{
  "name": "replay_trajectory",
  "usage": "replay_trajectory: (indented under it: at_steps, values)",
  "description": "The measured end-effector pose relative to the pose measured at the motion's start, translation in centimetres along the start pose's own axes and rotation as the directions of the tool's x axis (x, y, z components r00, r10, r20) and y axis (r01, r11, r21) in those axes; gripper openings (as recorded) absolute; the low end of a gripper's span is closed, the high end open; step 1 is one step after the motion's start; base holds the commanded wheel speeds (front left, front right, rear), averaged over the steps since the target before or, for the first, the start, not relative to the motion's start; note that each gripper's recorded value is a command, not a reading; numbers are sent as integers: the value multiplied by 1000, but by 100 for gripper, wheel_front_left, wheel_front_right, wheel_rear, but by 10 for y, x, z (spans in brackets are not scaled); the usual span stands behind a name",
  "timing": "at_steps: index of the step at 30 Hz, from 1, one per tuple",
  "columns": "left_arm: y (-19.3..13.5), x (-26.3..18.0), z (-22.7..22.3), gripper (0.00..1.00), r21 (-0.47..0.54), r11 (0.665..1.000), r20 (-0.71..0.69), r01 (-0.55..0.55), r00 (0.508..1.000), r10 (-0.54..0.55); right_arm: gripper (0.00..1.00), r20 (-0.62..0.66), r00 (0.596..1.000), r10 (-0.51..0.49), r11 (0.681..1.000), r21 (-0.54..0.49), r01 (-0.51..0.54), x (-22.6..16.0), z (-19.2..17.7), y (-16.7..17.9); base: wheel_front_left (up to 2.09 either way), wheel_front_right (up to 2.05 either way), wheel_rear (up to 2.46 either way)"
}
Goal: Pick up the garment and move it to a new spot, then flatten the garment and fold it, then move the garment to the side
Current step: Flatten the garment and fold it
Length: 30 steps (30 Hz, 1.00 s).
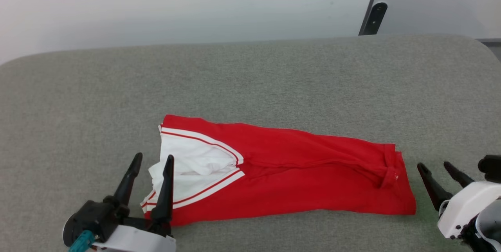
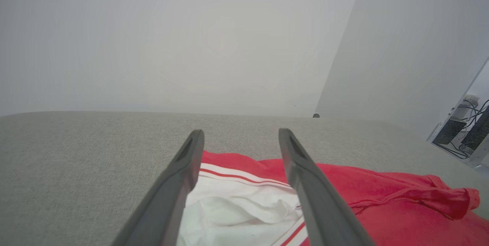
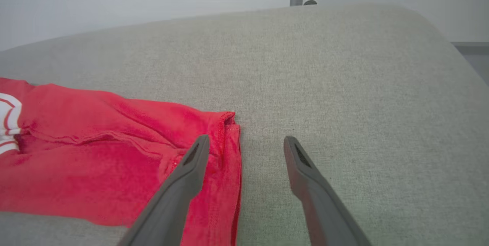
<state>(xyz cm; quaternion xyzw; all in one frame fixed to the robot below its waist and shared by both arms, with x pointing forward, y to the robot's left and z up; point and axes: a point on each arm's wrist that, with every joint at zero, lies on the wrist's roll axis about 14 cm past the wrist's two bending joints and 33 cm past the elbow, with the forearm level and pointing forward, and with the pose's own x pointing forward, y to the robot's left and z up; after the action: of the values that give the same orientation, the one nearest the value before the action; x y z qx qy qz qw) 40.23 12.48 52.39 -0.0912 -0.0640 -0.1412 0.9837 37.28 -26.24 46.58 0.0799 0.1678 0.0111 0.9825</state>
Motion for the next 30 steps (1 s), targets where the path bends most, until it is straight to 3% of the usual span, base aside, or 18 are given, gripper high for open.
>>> replay_trajectory:
  at_steps: [8, 16, 21, 27, 30]
  values:
    - [4, -2, -1, 100, -12, 1000, -3, -11, 1000, 11, 100, -257, 966, 18, 1000, -2, -20, 22, -23, 6, 0, 0, 0]
    - [16, -7, -13, 100, -42, 998, -41, -53, 998, 51, 100, -559, 827, 64, 997, 6, -73, 37, -60, 28, 0, 0, 0]
    - [20, -5, -18, 100, -53, 997, -54, -64, 997, 61, 100, -673, 737, 57, 996, -17, -92, 42, -73, 33, 0, 0, 0]
    - [25, -2, -23, 100, -69, 994, -65, -80, 995, 76, 100, -743, 669, 36, 995, -32, -90, 53, -78, 34, 0, 0, 0]
    - [28, -1, -26, 100, -77, 993, -72, -91, 994, 85, 100, -751, 660, 17, 996, -43, -75, 60, -78, 31, 0, 0, 0]
